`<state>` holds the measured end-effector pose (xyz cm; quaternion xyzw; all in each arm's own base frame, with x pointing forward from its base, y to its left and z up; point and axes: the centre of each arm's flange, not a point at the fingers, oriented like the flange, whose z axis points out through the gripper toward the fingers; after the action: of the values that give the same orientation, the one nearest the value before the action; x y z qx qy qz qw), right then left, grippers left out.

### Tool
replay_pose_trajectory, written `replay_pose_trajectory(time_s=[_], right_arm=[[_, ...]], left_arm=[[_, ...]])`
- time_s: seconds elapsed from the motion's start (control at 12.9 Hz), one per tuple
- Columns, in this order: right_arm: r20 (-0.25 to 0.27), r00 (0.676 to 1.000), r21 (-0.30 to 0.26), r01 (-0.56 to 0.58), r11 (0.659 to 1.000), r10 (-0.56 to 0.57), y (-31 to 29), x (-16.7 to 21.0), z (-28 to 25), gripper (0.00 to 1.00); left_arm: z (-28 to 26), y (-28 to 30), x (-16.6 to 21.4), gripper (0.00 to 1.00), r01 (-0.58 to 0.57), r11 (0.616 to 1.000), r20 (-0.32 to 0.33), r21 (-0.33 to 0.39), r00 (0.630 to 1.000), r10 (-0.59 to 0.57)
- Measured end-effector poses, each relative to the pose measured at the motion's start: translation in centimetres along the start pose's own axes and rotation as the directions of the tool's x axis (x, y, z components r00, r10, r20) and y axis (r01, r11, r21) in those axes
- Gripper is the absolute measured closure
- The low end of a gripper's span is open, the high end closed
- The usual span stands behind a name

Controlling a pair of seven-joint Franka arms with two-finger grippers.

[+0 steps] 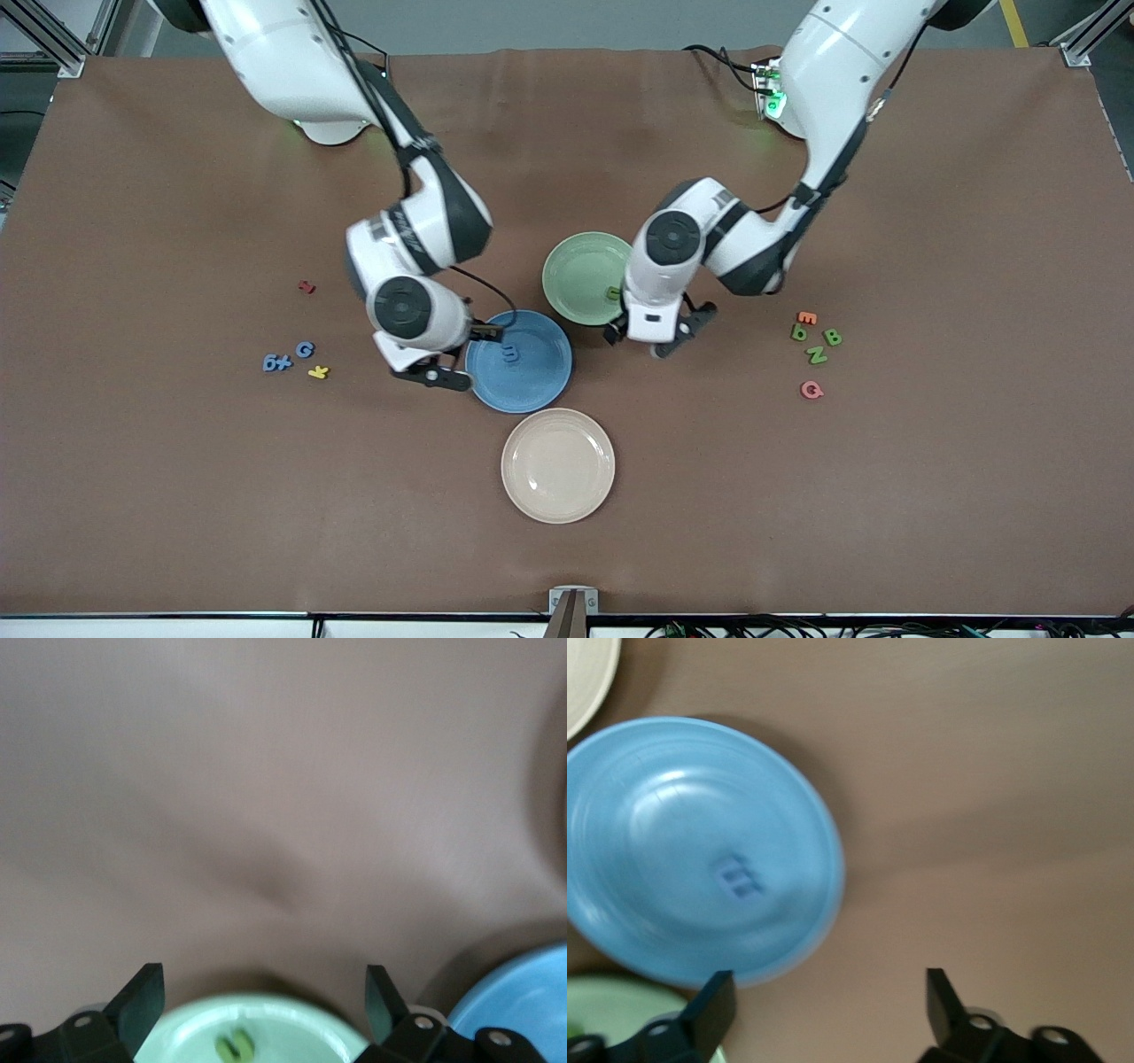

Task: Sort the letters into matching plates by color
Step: 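Carry the letters over the plates and open both grippers to drop them, then grasp the blue g with the right gripper, green N with the left gripper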

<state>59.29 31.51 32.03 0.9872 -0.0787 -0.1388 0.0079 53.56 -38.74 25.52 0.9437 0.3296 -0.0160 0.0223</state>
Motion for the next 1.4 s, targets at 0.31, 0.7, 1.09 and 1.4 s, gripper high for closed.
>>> replay_pose_trajectory(time_s=[0.31, 0.7, 1.09, 1.4], right_arm=[[-0.006, 0.987, -0.025, 0.163, 0.986, -0.164, 16.1, 0.9, -6.7, 0.0], [-0.039, 0.928, 0.002, 0.371, 0.929, -0.37, 31.2, 4.7, -4.6, 0.0], [-0.135, 0.814, -0.091, 0.558, 0.825, -0.565, 32.1, 5.1, 3.2, 0.0], [-0.139, 0.674, -0.14, 0.712, 0.688, -0.726, 34.6, 6.6, 7.9, 0.0]], left_arm=[[-2.5, -4.1, 10.3, 0.02, -0.139, 0.99, -0.056, 0.029, 0.988, 0.14], [-0.8, -11.1, 19.0, 0.03, -0.346, 0.928, -0.038, 0.138, 0.935, 0.354], [0.2, -16.3, 23.9, 0.07, -0.57, 0.808, 0.013, 0.148, 0.818, 0.575], [3.5, -19.8, 24.1, 0.13, -0.604, 0.791, -0.002, 0.101, 0.795, 0.607]])
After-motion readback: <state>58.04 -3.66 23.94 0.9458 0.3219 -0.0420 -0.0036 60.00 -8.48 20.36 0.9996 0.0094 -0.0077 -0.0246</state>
